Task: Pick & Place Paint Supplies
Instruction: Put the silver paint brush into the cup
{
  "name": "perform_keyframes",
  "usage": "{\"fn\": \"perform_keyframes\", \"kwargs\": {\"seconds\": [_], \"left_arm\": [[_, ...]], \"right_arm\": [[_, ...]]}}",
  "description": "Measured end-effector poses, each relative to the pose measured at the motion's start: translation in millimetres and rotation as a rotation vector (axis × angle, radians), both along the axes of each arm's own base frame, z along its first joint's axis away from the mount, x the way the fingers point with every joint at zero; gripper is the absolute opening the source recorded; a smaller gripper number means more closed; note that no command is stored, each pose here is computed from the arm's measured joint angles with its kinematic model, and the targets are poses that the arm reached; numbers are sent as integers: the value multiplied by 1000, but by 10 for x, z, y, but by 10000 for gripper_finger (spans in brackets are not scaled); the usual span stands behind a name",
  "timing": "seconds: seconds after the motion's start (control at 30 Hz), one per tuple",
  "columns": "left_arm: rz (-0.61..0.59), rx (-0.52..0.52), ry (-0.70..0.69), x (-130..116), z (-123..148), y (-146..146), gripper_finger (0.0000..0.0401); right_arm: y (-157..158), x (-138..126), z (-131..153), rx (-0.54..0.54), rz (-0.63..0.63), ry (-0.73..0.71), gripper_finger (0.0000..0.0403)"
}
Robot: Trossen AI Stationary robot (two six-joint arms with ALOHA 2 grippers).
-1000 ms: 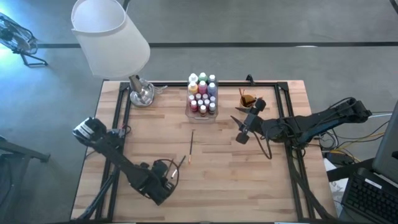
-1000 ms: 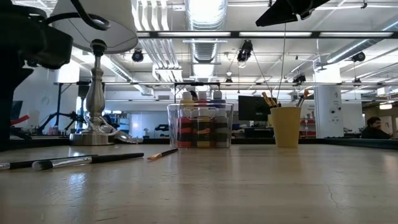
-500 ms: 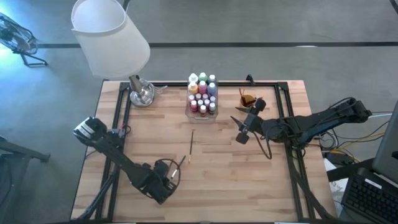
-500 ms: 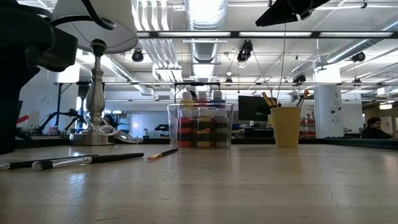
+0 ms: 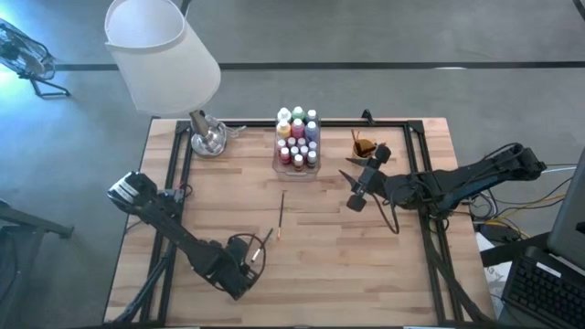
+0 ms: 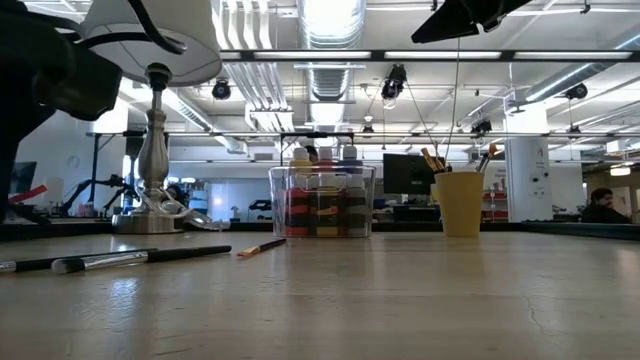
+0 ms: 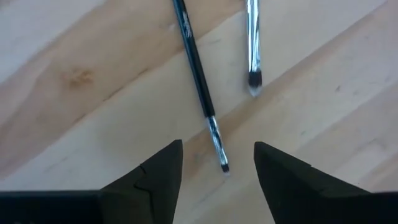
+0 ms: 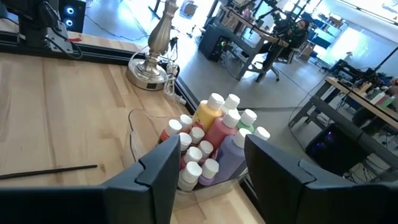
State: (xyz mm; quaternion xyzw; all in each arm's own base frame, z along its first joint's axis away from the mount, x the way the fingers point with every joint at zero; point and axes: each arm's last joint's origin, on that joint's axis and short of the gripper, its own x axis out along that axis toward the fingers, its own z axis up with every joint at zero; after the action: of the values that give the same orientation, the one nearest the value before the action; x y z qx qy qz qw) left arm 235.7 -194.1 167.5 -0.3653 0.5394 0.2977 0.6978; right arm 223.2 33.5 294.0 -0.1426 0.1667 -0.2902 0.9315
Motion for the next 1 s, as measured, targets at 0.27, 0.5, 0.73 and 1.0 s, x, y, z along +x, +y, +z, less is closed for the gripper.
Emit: {"fn": "perform_keyframes", "kwargs": {"seconds": [0.27,0.5,0.73,1.0], "left_arm": [[2,-32,-4,2,-1,-35,202],[-6,-38,7,13,-75,-79,202],[-12,-43,37,30,-171,-113,202],[-5,-55,39,16,-183,-145,202]], "right_arm": [[0,0,0,0,0,0,190],[0,-1,-3,-1,0,4,175],[-2,-7,-18,-5,0,21,159],[-2,-7,-19,-5,0,21,142]]}}
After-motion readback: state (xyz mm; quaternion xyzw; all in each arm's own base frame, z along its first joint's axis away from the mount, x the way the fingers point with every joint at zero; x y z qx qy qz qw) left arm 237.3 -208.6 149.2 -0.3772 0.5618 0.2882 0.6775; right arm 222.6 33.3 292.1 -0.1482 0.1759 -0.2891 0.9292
